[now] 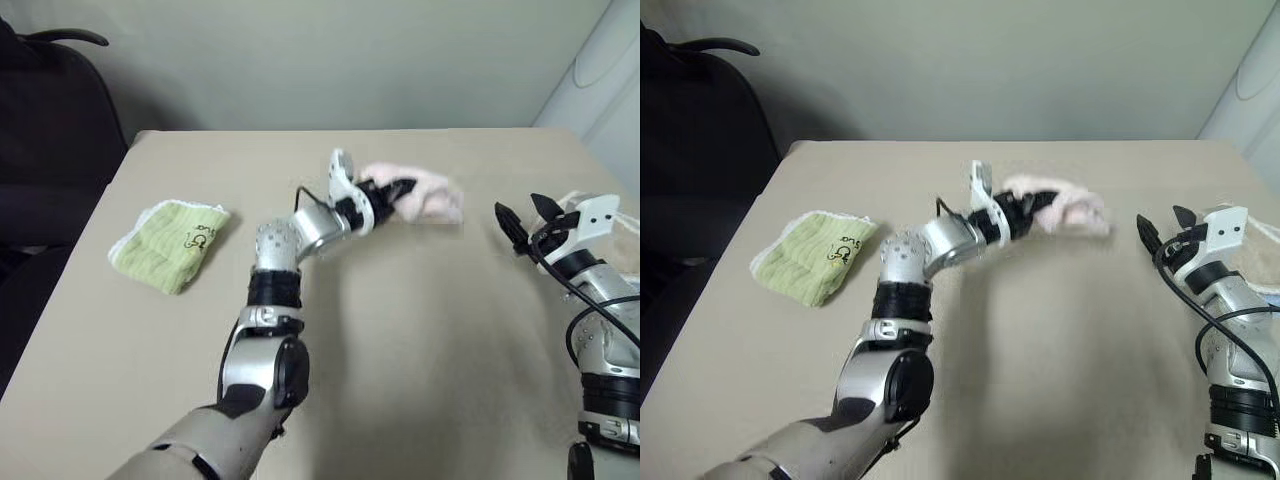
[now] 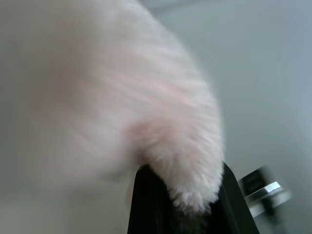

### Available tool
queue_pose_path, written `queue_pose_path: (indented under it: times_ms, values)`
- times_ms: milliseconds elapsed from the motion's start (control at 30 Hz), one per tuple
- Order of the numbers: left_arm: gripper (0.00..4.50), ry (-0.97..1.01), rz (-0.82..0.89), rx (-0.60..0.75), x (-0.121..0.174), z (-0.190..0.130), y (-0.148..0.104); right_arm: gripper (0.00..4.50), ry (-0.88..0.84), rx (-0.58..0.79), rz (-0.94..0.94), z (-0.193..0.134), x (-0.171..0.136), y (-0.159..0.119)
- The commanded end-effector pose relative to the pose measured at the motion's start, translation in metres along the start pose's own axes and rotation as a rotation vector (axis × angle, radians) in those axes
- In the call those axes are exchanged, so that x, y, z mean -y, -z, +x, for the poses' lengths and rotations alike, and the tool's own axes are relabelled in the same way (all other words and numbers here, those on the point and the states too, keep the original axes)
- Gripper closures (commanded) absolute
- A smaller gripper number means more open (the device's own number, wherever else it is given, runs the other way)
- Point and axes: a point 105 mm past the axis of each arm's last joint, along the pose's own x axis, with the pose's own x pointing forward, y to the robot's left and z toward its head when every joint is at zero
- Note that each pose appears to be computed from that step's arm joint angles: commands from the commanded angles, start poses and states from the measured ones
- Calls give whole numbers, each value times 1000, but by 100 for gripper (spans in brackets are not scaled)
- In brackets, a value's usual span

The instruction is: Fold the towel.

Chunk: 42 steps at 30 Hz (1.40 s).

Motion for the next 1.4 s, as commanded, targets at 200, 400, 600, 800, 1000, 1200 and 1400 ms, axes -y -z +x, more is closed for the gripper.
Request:
queue_pose_path:
  times_ms: [200, 400, 600, 800, 1000, 1200, 1400]
  values:
    - [449, -72, 280, 430, 58, -102, -164, 86, 25, 55, -18, 1, 5, -11]
    - [449, -323, 384, 555, 20, -196, -208, 86, -4, 49, -5, 8, -1, -6]
    - [449, -477, 391, 581, -22, -265, -206, 86, -51, 51, -1, 20, -9, -4]
    - [449, -595, 307, 597, -67, -311, -176, 86, -73, 51, 4, 25, -12, -3]
    - [371, -637, 239, 645, -85, -334, -154, 86, -103, 55, 8, 34, -18, -2]
    - [156, -602, 216, 700, -80, -343, -141, 86, -131, 59, 15, 40, -25, -1]
    - [3, -591, 230, 744, -72, -350, -132, 86, -155, 57, 23, 42, -32, 1]
